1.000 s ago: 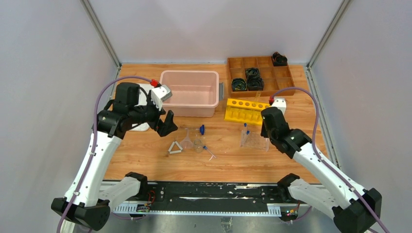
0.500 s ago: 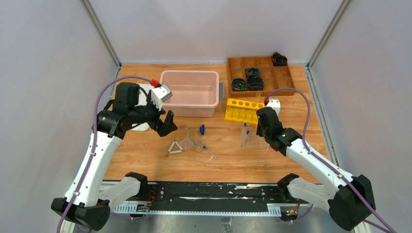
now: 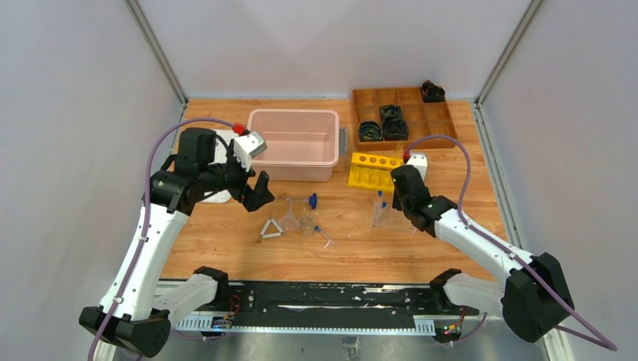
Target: Organize the chemistry lab equipment
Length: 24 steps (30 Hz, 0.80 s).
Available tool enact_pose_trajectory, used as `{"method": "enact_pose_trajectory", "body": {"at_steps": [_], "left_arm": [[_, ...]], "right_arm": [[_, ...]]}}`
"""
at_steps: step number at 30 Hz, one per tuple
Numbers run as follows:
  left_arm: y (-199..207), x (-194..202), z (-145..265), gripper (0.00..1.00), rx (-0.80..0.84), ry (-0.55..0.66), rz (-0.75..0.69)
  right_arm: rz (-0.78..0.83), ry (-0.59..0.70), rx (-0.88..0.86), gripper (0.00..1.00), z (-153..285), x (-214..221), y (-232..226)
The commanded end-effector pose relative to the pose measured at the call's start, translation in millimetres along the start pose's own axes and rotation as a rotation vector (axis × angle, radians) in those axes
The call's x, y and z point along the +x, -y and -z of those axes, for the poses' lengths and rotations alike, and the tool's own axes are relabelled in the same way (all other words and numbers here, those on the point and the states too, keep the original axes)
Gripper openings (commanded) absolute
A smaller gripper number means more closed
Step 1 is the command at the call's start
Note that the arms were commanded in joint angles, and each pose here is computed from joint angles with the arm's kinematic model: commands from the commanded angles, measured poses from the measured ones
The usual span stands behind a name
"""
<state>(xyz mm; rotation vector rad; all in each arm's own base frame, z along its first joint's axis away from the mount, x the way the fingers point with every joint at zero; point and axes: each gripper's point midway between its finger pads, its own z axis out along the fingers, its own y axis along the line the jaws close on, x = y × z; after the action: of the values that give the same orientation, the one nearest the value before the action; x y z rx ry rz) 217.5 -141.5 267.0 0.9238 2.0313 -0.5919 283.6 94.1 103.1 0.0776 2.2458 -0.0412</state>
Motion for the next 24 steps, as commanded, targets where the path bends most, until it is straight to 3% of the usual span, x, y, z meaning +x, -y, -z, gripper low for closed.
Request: {"method": "enact_pose_trajectory", "body": {"at_steps": [1, 24], "left_arm": [[2, -6, 5, 1.0, -0.007, 0.024, -0.035], [-1, -11, 6, 1.0, -0.014, 0.027, -0.037]], "right_arm": [[-0.019, 0.014, 0.04, 0.0, -5, 1, 9], [-0.016, -0.025, 0.03, 0.0, 3, 9, 11]]}}
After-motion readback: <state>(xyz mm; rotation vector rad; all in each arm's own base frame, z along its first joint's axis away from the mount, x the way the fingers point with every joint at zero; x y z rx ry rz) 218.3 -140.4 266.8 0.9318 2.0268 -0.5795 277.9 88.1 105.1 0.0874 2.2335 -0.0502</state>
